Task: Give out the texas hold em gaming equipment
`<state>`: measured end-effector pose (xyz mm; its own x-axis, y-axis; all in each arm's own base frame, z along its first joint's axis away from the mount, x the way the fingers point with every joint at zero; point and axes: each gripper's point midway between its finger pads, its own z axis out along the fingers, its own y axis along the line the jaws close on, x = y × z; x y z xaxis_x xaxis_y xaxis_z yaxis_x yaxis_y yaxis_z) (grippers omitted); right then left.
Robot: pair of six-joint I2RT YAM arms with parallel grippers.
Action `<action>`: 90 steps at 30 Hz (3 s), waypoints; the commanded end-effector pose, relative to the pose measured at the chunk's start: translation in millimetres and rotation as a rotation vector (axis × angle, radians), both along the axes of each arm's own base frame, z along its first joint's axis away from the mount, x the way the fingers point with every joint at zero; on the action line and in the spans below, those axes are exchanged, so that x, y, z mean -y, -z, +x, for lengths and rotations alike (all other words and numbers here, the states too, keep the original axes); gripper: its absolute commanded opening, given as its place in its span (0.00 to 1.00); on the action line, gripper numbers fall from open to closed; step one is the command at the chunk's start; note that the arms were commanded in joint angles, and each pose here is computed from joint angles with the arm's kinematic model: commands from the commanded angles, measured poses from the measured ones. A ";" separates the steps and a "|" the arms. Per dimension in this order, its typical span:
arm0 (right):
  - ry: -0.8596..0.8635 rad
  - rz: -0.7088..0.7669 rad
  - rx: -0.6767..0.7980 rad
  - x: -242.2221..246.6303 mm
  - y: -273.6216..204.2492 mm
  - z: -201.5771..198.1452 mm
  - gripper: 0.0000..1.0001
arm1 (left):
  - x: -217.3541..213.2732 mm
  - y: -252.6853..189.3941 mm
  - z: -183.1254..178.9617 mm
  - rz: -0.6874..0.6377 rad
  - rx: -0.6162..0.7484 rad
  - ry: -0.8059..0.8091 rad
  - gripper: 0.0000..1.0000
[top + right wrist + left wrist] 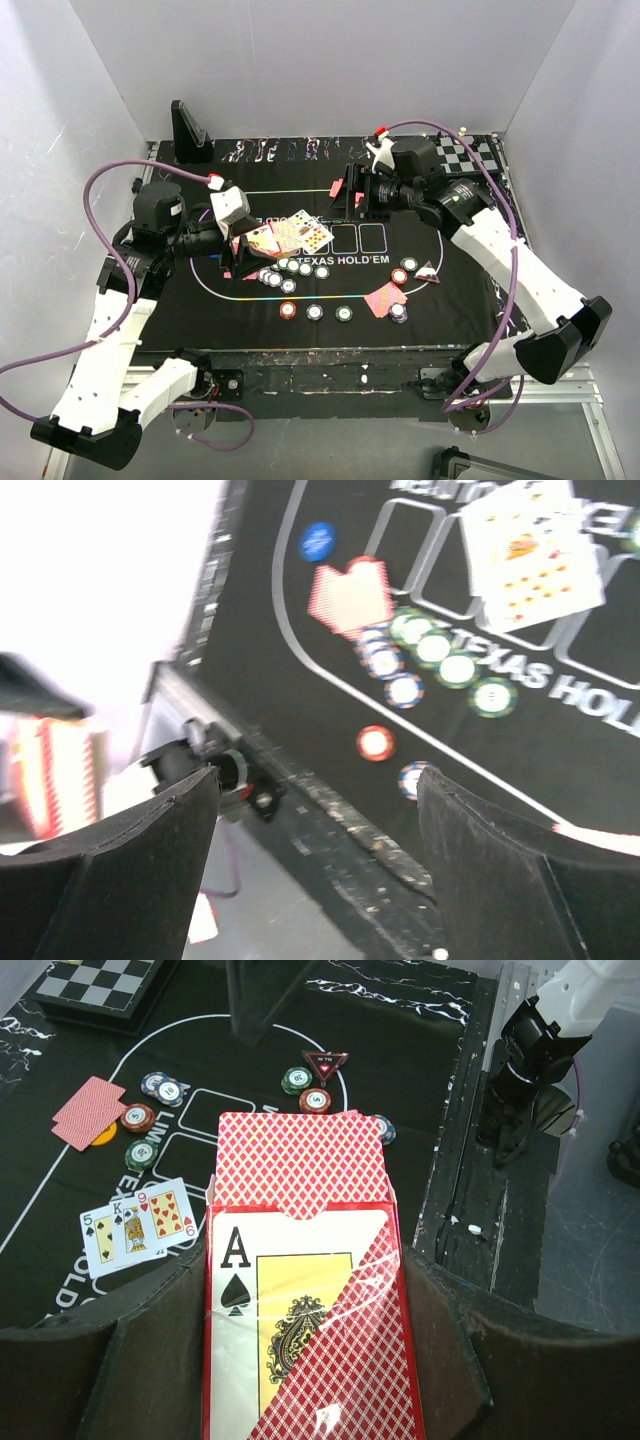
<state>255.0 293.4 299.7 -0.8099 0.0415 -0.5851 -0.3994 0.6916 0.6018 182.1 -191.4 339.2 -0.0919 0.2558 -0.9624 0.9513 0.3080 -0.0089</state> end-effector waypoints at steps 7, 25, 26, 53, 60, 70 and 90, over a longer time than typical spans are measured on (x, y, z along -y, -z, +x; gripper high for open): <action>-0.246 0.350 -0.144 -46.0 -52.8 -42.8 0.88 | 8.7 -8.3 6.0 -0.047 0.026 0.045 0.00; -0.360 0.372 -0.243 -95.9 -37.2 -58.3 0.91 | 14.6 -19.6 18.5 -0.066 0.037 0.048 0.00; -0.360 0.373 -0.243 -96.5 -36.3 -57.8 0.91 | 14.3 -18.9 18.3 -0.066 0.036 0.048 0.00; -0.310 0.470 -0.262 -67.5 -33.5 -52.3 0.70 | 16.2 -29.4 9.6 -0.107 0.036 0.063 0.00; -0.286 0.481 -0.241 -56.2 -39.9 -47.3 0.65 | 15.5 -27.2 8.9 -0.105 0.033 0.060 0.00; -0.267 0.504 -0.225 -42.5 -52.7 -44.1 0.34 | 15.2 -25.4 9.3 -0.104 0.033 0.057 0.00; -0.252 0.618 -0.153 -6.6 -103.2 -41.3 0.11 | 14.1 -22.2 9.3 -0.101 0.027 0.048 0.00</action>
